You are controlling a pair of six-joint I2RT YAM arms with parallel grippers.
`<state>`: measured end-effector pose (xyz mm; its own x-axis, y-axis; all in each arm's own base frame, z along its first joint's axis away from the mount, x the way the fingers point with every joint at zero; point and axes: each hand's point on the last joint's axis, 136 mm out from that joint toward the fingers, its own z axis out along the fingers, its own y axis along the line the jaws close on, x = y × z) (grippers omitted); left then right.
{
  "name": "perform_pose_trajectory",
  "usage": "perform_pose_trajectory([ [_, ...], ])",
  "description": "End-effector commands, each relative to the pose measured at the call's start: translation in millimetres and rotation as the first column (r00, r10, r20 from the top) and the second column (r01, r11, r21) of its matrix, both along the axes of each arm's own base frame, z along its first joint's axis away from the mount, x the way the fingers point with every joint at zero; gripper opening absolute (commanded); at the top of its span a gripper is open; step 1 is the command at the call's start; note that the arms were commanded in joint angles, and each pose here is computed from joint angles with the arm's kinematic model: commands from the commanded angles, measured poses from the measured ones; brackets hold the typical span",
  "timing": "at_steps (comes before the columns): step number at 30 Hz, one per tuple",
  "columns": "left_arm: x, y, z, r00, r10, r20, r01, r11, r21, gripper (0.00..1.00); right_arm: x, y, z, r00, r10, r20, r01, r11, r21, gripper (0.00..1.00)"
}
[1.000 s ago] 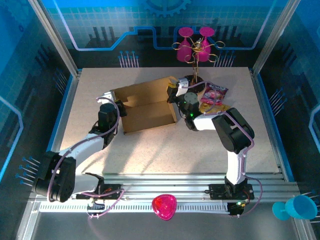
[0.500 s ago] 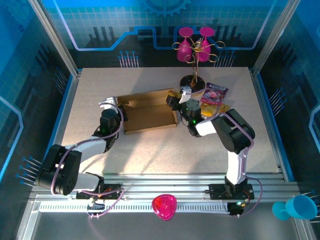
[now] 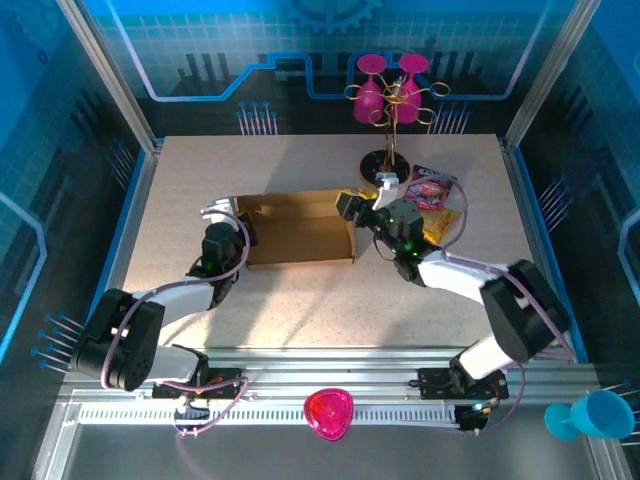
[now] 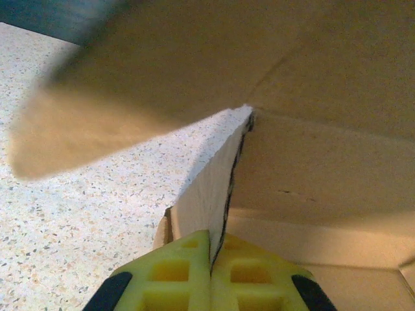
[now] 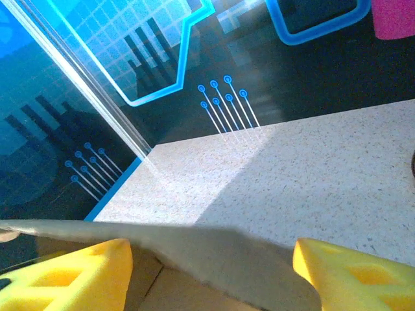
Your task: Fold the paper box
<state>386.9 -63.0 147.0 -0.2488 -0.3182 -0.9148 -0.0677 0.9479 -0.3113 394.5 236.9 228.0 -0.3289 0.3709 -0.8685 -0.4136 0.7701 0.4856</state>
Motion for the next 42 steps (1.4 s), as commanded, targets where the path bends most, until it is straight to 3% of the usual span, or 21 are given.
perform_pose_trajectory([
  [1, -5, -2, -7, 0.999, -0.009, -0.034, 0.010, 1.000, 0.021, 0.00, -22, -15, 19, 1.000, -0.017, -0.017, 0.016, 1.000, -0.024, 0.68],
  [4, -4, -4, 1, 1.000, -0.016, -0.021, 0.016, 1.000, 0.015, 0.00, -34, -31, 42, 0.998, -0.050, -0.026, 0.049, 0.997, -0.058, 0.69],
  [8, -2, -7, 7, 1.000, -0.029, -0.011, 0.029, 1.000, 0.004, 0.00, -34, -78, 64, 0.965, -0.244, -0.099, 0.236, 0.968, -0.089, 0.69],
  [11, -3, -8, 7, 0.999, -0.036, -0.002, 0.036, 0.999, -0.008, 0.00, -20, -104, 61, 0.909, -0.332, -0.251, 0.332, 0.942, -0.046, 0.62],
  [16, -5, -10, 12, 0.999, -0.048, 0.020, 0.049, 0.999, -0.018, 0.00, 1, -101, 29, 0.800, -0.308, -0.514, 0.352, 0.936, -0.013, 0.52],
  [21, -7, -14, 20, 0.997, -0.077, 0.031, 0.078, 0.997, -0.021, 0.00, 14, -93, 9, 0.722, -0.300, -0.623, 0.404, 0.914, 0.028, 0.41],
  [25, -11, -16, 21, 0.995, -0.096, 0.025, 0.097, 0.995, -0.021, 0.00, 22, -83, -8, 0.675, -0.271, -0.686, 0.421, 0.905, 0.057, 0.43],
  [30, -14, -15, 16, 0.995, -0.098, 0.015, 0.098, 0.995, -0.016, 0.00, 40, -70, -16, 0.666, -0.237, -0.707, 0.429, 0.897, 0.104, 0.53],
  [35, -13, -14, 13, 0.995, -0.094, 0.017, 0.094, 0.995, -0.021, 0.00, 53, -54, -28, 0.637, -0.168, -0.752, 0.425, 0.891, 0.161, 0.56],
  [42, -10, -14, 19, 0.996, -0.081, 0.032, 0.083, 0.995, -0.053, 0.00, 41, -33, -41, 0.570, -0.072, -0.818, 0.437, 0.870, 0.228, 0.59],
])
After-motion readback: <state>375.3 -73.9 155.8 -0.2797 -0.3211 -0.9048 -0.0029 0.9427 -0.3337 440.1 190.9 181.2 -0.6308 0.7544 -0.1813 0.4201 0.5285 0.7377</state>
